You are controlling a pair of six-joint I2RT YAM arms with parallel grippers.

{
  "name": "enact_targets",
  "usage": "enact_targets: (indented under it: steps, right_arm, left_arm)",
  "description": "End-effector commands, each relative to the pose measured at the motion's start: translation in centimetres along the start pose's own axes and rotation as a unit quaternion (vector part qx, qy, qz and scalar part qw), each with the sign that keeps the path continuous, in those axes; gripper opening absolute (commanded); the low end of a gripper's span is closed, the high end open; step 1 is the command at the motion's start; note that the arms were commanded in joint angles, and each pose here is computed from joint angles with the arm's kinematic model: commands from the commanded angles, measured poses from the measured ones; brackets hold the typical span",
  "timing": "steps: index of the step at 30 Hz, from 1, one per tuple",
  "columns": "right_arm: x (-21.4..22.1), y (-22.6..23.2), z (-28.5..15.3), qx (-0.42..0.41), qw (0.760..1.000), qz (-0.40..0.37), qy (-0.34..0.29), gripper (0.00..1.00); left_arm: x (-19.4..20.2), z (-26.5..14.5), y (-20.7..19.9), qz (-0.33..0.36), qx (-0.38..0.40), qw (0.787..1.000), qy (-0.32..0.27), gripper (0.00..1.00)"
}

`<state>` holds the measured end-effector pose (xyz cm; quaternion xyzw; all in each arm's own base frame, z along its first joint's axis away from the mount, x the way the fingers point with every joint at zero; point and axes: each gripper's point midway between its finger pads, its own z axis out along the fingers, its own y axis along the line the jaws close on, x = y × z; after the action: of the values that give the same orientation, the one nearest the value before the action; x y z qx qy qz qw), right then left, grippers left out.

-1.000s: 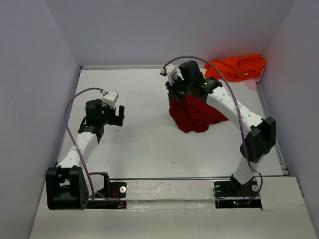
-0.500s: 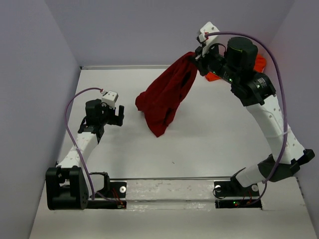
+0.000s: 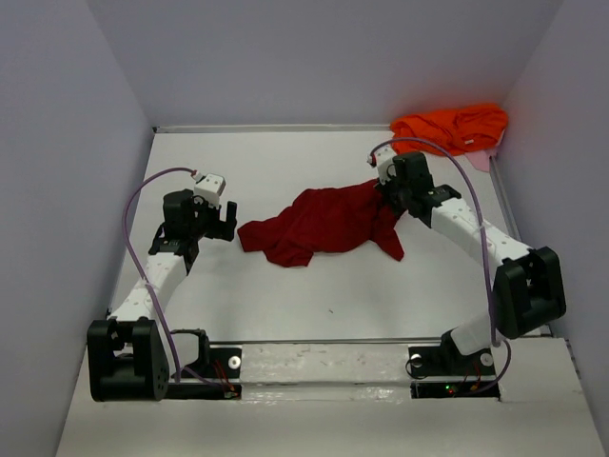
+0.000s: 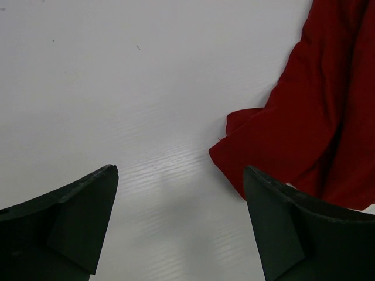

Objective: Fold and stack the t-shirts
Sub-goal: Move the crumpled T-shirt to the center of the board.

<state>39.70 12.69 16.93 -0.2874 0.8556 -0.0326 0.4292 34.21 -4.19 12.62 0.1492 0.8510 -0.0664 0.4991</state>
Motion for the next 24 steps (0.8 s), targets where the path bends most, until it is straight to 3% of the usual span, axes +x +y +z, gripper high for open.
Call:
enact_targets:
  steps: [1,2,3,4,5,7,8,15,24]
  right_arm:
    - [-0.8,-1.7,0.7,0.038,0.998,0.02,-0.044,0.0]
    - [0.3,-1.4,1.7,0.036,0.999,0.019,-0.025,0.0]
    - [0.9,-1.1,2.1,0.034,0.999,0.024,-0.015,0.1]
    - [1.4,-0.8,2.2,0.026,0.999,0.022,-0.003,0.31]
    - [1.3,-0.2,2.1,0.01,1.0,0.023,-0.005,0.42]
    - [1.2,0.2,1.4,-0.006,1.0,0.026,-0.002,0.62]
    - [1.2,0.6,1.0,-0.017,0.999,0.027,0.0,0.65]
    - [4.7,2.7,-2.3,-0.068,0.997,0.02,0.043,0.71]
    - [11.4,5.0,-1.8,-0.089,0.989,0.017,0.117,0.7]
  left_arm:
    - [-2.2,-0.5,-0.1,0.008,0.006,0.999,-0.036,0.96]
    - [-2.2,-0.5,-0.1,0.008,0.006,0.999,-0.036,0.96]
    - [-2.2,-0.5,-0.1,0.008,0.006,0.999,-0.036,0.96]
    - [-2.2,-0.5,0.0,0.009,0.005,0.999,-0.036,0.96]
    - [-2.1,-0.5,-0.1,0.01,0.005,0.999,-0.036,0.96]
    - [-2.0,-0.5,-0.1,0.01,0.005,0.999,-0.035,0.96]
    - [-1.9,-0.5,-0.1,0.009,0.005,0.999,-0.034,0.96]
    - [-2.1,-0.5,-0.1,0.011,0.005,0.999,-0.036,0.97]
    - [-1.9,-0.3,-0.1,0.01,0.008,0.999,-0.033,0.97]
